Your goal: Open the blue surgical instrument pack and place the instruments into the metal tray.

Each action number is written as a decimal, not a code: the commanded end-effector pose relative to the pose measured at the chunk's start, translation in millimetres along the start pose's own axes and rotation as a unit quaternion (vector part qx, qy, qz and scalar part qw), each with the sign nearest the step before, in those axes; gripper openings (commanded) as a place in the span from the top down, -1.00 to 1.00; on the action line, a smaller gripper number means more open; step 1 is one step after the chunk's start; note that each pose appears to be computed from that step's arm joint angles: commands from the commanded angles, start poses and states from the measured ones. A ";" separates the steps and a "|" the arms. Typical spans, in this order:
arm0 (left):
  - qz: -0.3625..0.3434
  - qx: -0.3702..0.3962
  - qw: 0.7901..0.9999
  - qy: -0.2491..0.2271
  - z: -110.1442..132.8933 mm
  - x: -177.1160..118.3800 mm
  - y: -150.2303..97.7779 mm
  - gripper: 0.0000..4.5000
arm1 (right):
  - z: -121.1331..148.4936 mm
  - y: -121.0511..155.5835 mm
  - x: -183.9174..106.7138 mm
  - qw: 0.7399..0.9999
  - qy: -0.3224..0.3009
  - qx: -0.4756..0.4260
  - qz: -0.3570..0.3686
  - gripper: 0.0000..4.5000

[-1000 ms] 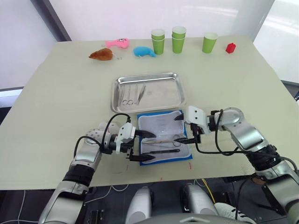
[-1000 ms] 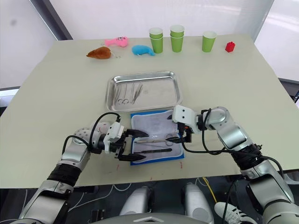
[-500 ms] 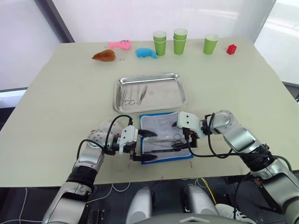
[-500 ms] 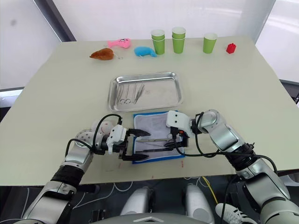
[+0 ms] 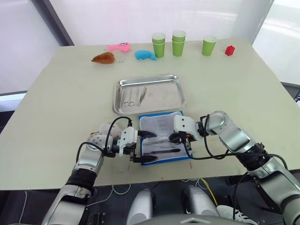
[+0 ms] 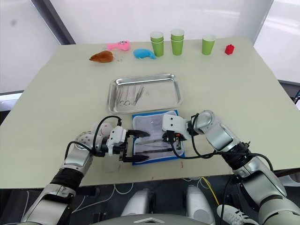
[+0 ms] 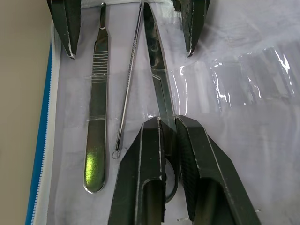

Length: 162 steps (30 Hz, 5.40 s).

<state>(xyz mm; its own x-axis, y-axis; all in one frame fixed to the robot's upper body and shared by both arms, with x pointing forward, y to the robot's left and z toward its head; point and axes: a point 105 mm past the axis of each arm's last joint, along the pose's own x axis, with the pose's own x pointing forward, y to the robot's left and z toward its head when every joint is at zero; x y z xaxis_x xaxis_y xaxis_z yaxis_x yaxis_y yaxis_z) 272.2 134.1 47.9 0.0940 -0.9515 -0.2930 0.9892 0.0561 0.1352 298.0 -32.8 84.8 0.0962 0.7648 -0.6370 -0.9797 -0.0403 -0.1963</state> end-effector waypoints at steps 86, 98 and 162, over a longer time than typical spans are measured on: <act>-0.009 -0.119 0.992 0.046 -56.1 23.5 -36.6 -1.00 | 63.1 -87.4 -80.7 0.947 -0.148 0.188 -0.216 0.92; -0.006 -0.127 0.991 0.048 -58.9 25.2 -40.2 -1.00 | 68.5 -130.9 -25.0 0.929 -0.120 0.213 -0.276 0.92; 0.000 -0.136 0.989 0.055 -63.2 17.0 -43.5 -1.00 | 64.7 -125.0 -27.4 0.943 -0.246 0.094 -0.206 -0.98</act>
<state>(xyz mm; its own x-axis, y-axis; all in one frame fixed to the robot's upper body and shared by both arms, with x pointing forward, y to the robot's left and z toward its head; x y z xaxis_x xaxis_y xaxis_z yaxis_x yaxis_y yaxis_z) 273.0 128.6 40.4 0.1720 -0.9523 -0.2521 0.9808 0.1416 0.1345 411.0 -10.3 144.8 0.4572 0.8680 -0.1937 -0.8892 0.4425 -0.1162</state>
